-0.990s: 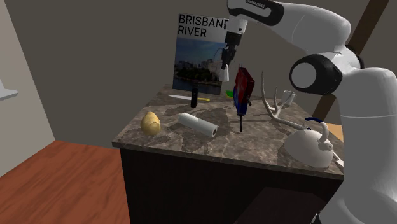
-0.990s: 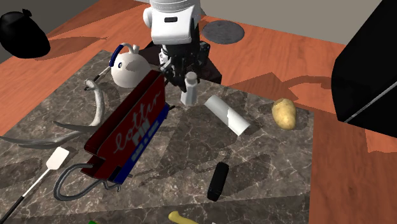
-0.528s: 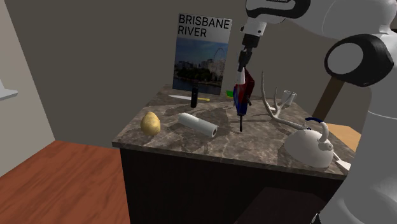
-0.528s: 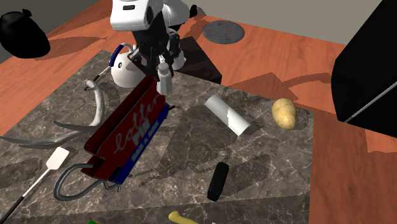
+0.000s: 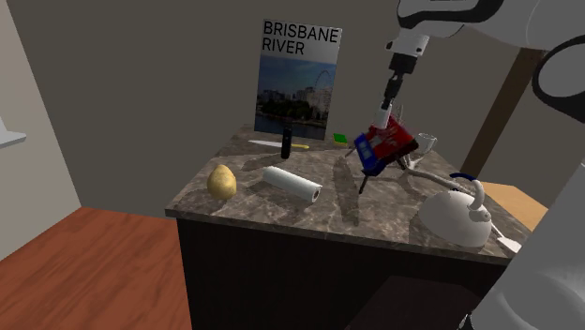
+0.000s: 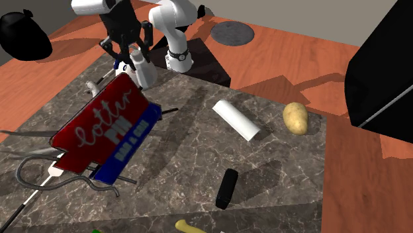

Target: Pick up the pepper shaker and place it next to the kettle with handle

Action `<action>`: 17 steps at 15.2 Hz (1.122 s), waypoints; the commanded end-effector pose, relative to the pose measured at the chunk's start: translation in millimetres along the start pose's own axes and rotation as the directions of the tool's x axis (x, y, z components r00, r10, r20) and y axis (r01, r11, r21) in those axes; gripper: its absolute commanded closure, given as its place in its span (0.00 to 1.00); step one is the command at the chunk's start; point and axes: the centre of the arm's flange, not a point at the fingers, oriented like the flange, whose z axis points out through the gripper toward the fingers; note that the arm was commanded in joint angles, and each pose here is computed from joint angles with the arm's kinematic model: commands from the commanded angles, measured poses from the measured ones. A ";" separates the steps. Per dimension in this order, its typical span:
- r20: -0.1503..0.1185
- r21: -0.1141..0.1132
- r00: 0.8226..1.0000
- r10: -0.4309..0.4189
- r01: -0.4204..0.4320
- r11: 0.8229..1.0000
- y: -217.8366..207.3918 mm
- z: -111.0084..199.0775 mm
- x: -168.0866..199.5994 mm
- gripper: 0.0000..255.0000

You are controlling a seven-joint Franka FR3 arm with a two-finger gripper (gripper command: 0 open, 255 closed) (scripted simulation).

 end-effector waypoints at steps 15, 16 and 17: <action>0.000 0.000 1.000 -0.001 0.001 1.000 44.8 18.9 -127.3 1.00; 0.000 0.000 1.000 -0.001 0.001 1.000 45.0 24.2 -127.8 1.00; 0.000 0.000 1.000 -0.001 0.001 1.000 45.2 29.4 -128.2 1.00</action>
